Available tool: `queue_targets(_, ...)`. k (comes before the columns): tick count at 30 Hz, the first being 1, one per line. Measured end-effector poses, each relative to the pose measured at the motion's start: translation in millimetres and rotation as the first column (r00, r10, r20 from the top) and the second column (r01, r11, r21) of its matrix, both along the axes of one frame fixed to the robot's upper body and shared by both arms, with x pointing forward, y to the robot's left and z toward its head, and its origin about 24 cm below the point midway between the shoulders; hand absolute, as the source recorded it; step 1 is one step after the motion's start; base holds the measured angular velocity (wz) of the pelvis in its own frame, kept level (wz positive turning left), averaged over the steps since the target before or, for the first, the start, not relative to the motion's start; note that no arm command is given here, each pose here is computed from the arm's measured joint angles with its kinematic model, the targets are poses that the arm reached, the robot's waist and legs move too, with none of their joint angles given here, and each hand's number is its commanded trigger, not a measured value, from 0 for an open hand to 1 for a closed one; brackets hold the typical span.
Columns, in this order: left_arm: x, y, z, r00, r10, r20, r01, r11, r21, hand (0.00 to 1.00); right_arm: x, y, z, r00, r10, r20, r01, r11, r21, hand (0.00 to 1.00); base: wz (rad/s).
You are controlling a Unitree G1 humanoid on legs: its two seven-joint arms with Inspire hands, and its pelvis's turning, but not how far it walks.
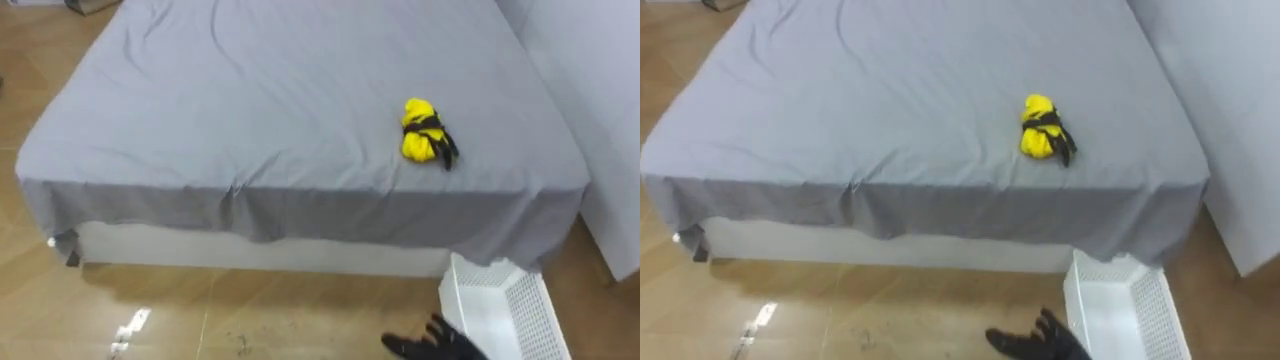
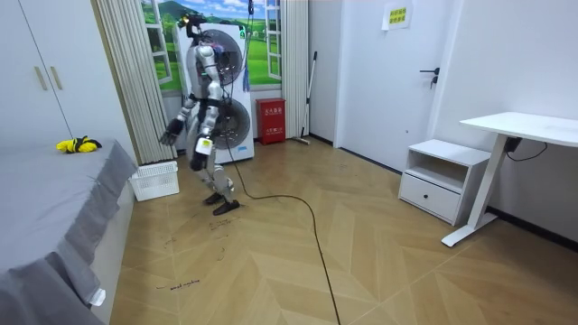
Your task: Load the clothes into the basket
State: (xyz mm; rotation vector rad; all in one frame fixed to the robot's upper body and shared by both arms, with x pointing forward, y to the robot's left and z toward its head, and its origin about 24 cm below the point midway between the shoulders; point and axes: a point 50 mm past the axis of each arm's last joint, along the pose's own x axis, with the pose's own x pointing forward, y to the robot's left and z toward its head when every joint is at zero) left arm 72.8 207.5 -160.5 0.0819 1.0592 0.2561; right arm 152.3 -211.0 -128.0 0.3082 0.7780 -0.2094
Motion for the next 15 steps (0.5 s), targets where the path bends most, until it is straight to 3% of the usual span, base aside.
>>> queue_targets(8, -13.2, -2.5, -1.5, 0.999, -0.025, -0.026, 0.025, 1.0, -0.008, 0.0, 32.5, -5.6, 33.5, 0.976, -0.043, 0.216, 0.056, 0.997, -0.053, 0.0, 0.1)
queue_targets(12, -37.8, 11.2, -0.6, 0.997, 0.0, -0.072, 0.003, 0.999, 0.041, 0.0, 56.4, 1.3, 62.4, 0.934, -0.029, 0.357, 0.05, 0.997, -0.05, 0.0, -0.38)
queue_targets(15, -30.7, 19.0, 3.9, 1.0, 0.006, -0.027, -0.004, 0.997, 0.075, 0.0, 54.2, -2.9, 62.8, 0.933, -0.067, 0.354, 0.091, 0.994, -0.053, 0.0, 0.15)
